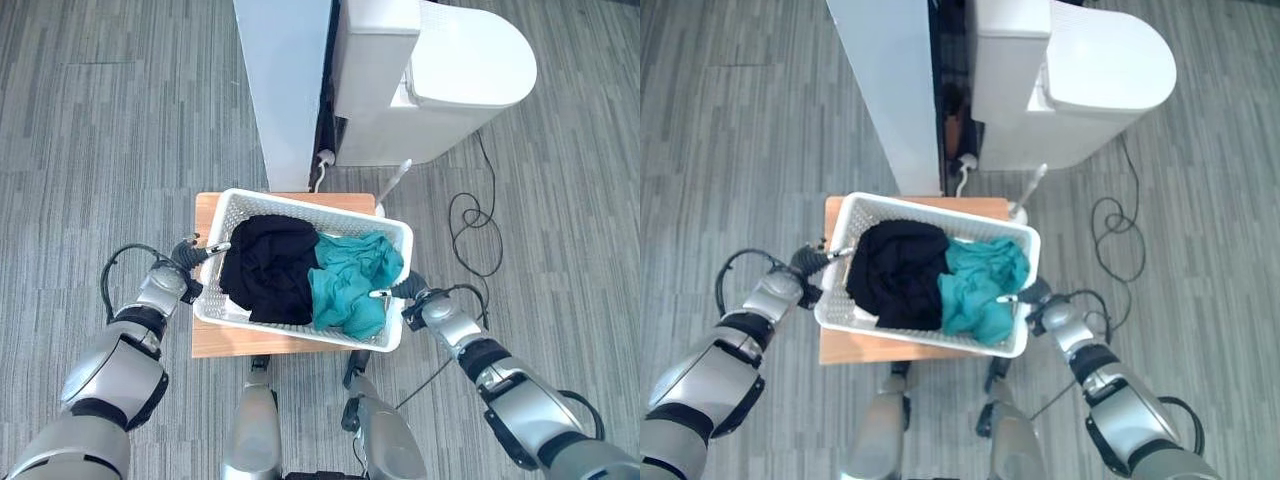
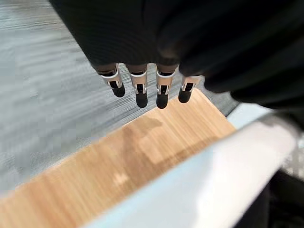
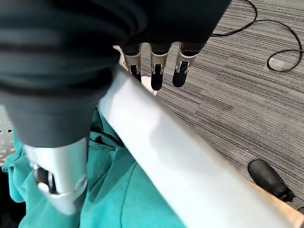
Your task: Grab the laundry basket,head to the washer,open it,put in the laundry and shut it.
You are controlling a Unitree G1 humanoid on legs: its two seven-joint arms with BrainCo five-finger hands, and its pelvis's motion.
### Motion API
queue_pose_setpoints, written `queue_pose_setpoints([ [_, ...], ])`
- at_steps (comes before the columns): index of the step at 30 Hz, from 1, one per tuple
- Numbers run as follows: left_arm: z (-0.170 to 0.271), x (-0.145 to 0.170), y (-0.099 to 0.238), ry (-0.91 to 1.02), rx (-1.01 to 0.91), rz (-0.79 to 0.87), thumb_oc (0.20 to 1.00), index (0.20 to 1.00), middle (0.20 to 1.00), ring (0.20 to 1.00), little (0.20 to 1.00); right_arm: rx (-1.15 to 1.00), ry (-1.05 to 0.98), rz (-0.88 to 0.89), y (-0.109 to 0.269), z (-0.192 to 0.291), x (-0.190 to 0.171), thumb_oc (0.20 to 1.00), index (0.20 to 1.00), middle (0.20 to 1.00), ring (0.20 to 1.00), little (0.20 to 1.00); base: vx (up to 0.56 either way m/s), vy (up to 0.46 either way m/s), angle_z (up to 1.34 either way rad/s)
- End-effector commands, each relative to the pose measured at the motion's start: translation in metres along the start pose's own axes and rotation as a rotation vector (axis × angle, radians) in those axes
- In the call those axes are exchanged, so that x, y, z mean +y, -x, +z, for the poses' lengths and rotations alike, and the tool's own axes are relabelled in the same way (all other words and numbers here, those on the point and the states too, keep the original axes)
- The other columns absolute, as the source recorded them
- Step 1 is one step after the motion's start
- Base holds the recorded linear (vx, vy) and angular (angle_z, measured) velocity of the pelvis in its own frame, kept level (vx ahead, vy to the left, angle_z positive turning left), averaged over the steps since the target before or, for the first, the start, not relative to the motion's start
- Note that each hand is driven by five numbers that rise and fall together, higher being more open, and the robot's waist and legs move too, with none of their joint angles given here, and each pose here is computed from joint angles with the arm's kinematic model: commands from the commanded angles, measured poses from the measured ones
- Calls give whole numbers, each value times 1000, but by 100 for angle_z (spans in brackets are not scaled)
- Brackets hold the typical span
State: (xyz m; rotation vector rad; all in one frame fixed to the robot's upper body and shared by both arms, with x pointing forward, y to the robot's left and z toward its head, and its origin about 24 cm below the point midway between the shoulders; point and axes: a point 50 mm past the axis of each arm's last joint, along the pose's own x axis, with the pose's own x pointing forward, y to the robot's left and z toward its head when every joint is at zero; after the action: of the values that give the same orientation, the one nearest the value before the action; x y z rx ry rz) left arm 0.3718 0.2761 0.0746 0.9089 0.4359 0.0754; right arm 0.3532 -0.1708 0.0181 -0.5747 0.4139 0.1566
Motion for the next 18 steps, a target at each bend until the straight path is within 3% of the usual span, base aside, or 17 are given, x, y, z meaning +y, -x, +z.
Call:
queue_pose_setpoints([
  [1,-1,7,-2,-267,72,23,1000,1000,1000,1000,1000,-78,54,-52,-4,27,-18,1000,1000,1000,1000,1000,-21,9,-4],
  [6,23,25,-2,-561,11,35,1000,1000,1000,1000,1000,-83,96,-80,-3,33,-33,1000,1000,1000,1000,1000,-26,17,-6],
  [11,78,60,17,-836,-232,133,1000,1000,1000,1000,1000,-87,122,-108,4,29,-51,1000,1000,1000,1000,1000,6,6,-1],
  [15,77,66,24,-842,-245,170,1000,1000,1000,1000,1000,-93,122,-112,7,30,-53,1000,1000,1000,1000,1000,0,0,0],
  [18,63,60,20,-745,-204,179,1000,1000,1000,1000,1000,-94,87,-103,6,30,-49,1000,1000,1000,1000,1000,0,0,0],
])
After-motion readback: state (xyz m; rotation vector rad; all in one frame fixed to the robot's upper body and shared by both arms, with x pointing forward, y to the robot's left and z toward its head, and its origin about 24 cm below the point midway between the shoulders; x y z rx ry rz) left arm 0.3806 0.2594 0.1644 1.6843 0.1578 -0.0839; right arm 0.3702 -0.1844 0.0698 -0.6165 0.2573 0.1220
